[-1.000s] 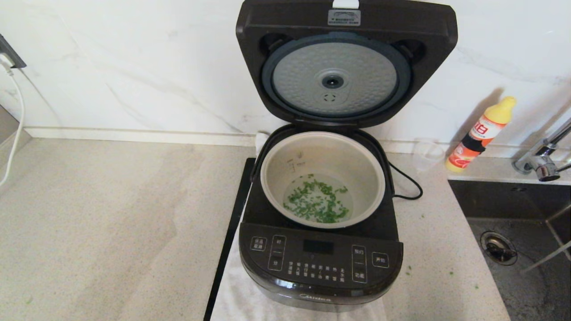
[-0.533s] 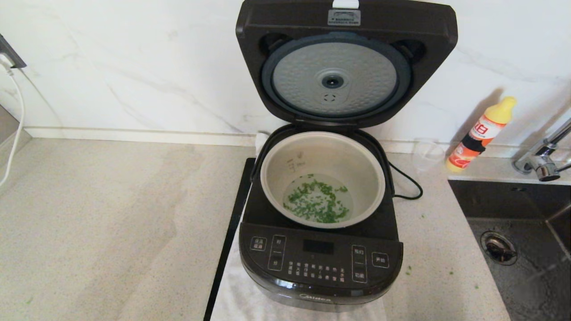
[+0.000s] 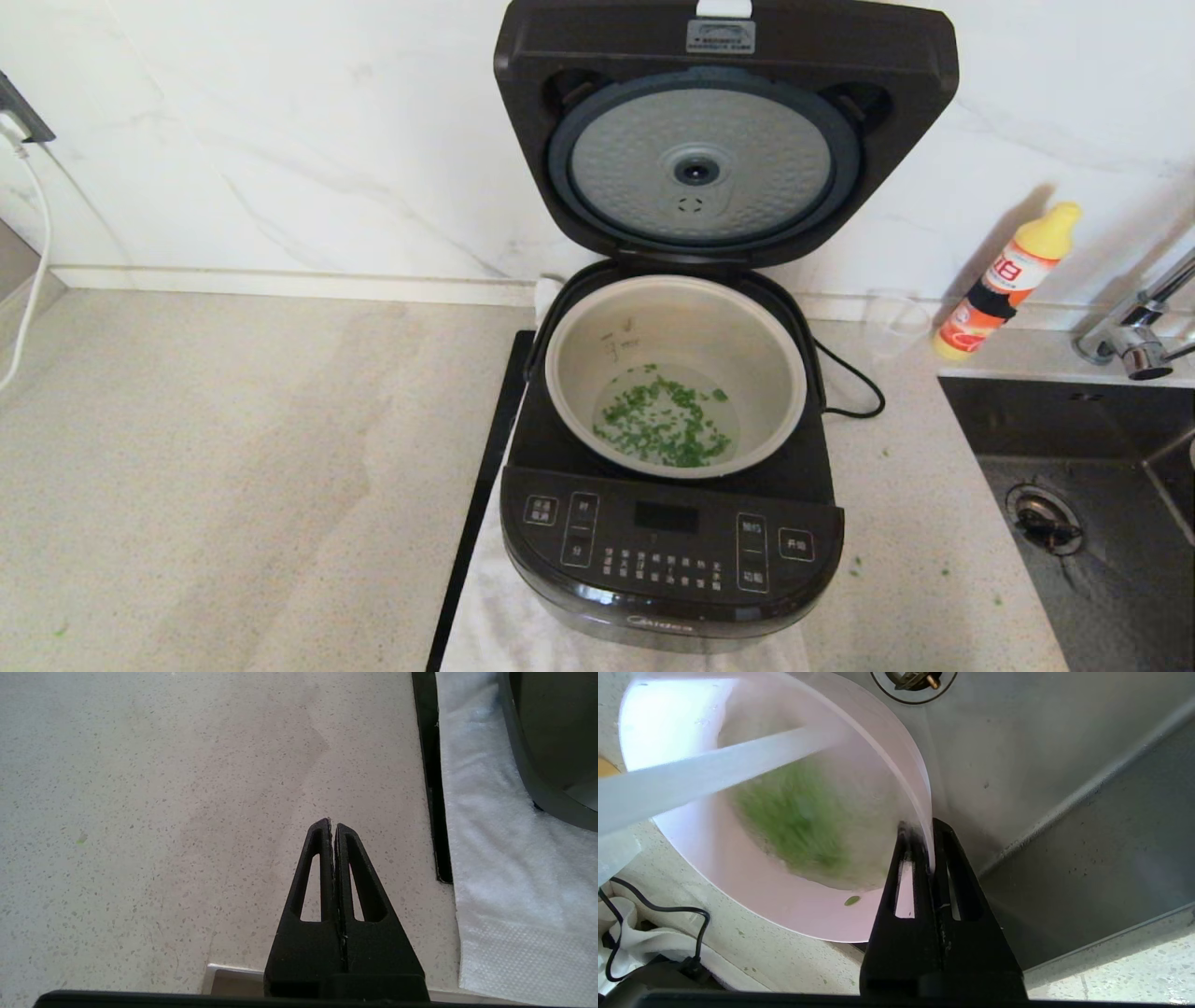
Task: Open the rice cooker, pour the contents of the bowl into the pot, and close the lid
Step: Fill a bowl with water from the tap, then pour the water from the bowl into the rice cooker
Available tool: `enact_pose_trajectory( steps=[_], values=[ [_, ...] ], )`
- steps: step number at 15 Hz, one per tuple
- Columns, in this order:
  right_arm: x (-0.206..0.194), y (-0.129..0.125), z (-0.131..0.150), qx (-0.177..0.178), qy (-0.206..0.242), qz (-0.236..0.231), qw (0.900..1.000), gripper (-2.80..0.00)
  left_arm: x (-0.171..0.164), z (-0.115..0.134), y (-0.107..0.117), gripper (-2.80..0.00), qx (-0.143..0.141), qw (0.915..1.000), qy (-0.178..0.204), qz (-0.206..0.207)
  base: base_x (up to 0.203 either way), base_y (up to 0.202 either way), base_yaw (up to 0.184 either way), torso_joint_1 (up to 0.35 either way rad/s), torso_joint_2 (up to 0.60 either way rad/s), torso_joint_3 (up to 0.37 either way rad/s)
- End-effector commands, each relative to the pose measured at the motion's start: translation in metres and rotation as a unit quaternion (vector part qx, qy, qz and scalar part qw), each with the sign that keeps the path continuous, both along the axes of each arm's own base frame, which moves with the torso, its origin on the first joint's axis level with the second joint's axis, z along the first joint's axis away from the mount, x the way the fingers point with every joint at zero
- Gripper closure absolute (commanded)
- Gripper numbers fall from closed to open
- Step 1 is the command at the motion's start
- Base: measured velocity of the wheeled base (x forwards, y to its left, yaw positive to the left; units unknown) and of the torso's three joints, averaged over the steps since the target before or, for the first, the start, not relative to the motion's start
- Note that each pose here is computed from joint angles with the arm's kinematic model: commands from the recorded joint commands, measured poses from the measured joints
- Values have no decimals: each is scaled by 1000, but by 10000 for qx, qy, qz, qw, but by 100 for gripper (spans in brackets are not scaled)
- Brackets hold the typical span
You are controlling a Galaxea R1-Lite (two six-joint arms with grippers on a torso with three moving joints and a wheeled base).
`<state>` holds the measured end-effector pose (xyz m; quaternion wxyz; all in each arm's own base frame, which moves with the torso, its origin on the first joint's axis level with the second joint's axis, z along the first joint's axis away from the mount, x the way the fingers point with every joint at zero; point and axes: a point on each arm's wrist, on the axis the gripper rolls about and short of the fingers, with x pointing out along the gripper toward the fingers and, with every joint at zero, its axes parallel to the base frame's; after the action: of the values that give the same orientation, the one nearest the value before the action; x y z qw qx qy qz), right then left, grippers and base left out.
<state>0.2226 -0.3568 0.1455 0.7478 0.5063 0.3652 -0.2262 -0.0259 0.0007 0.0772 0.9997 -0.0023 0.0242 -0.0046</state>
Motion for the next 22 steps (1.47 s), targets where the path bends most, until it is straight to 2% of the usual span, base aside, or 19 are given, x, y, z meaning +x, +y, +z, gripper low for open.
enact_pose_trajectory(
  steps=[1, 7, 9, 16, 19, 22],
  values=[
    [-1, 1, 4, -6, -23, -5, 10000, 0, 0, 0, 0, 0, -4, 10000, -11, 9, 0, 0, 0, 0, 0, 0],
    [-2, 4, 10, -56, -43, 0, 10000, 0, 0, 0, 0, 0, -4, 10000, -11, 1, 0, 0, 0, 0, 0, 0],
    [-3, 14, 19, -27, -7, 72, 10000, 0, 0, 0, 0, 0, -4, 10000, -11, 1, 0, 0, 0, 0, 0, 0],
    [-3, 95, 84, -43, 222, 1019, 9945, 0, 0, 0, 0, 0, -4, 10000, -9, 1, 0, 0, 0, 0, 0, 0],
    [-4, 141, 113, -240, 237, 1530, 9877, 0, 0, 0, 0, 0, -4, 10000, -10, 1, 0, 0, 0, 0, 0, 0],
    [-6, 198, 139, -570, 198, 2137, 9750, 0, 0, 0, 0, 0, -4, 10000, -11, 1, 0, 0, 0, 0, 0, 0]
  ],
)
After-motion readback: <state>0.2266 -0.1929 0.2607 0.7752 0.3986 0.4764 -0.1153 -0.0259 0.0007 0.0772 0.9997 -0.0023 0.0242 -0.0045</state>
